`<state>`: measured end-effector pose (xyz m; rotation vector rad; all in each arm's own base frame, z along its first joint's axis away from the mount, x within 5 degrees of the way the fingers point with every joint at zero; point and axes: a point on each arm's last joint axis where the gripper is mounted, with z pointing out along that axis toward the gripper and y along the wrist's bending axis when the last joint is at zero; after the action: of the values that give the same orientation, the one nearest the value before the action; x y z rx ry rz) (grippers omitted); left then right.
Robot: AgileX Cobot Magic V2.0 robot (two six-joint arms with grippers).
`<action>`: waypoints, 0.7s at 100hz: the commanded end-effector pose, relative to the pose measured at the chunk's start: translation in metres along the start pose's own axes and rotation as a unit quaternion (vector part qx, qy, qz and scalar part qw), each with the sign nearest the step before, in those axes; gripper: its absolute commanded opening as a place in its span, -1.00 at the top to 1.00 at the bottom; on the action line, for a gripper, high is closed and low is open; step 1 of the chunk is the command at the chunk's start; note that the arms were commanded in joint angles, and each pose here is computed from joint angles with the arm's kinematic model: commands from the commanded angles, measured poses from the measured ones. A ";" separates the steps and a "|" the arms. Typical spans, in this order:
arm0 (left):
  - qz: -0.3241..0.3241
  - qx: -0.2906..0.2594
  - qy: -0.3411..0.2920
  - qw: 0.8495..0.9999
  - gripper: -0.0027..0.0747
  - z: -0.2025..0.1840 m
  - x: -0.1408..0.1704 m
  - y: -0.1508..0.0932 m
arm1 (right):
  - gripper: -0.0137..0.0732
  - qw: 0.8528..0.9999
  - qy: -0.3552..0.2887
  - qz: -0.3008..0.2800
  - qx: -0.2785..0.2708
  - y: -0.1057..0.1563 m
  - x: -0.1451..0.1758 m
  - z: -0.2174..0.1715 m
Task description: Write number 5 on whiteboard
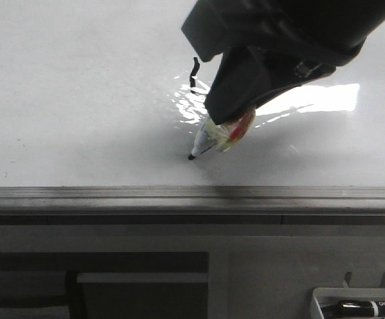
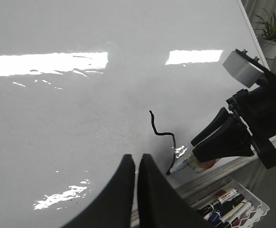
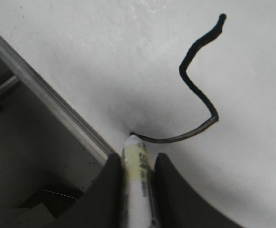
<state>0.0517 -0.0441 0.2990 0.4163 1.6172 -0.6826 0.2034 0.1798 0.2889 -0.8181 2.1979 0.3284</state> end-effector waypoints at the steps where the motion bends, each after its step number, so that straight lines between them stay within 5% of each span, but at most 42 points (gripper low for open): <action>1: -0.009 0.006 -0.052 0.999 0.98 -0.001 -0.016 -0.002 | 0.78 0.998 -0.060 -0.020 0.012 -0.004 -0.019 -0.015; 27: -0.009 0.007 -0.057 0.998 0.98 -0.001 -0.017 -0.003 | 0.78 0.982 -0.177 -0.069 0.018 0.002 -0.045 -0.074; 70: -0.009 0.008 -0.067 0.998 0.98 -0.002 -0.019 -0.003 | 0.78 0.980 -0.175 -0.076 0.064 -0.022 -0.050 -0.049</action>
<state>0.0520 -0.0440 0.3019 0.4057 1.5856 -0.6900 0.2125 0.1617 0.3378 -0.8072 1.9350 0.2138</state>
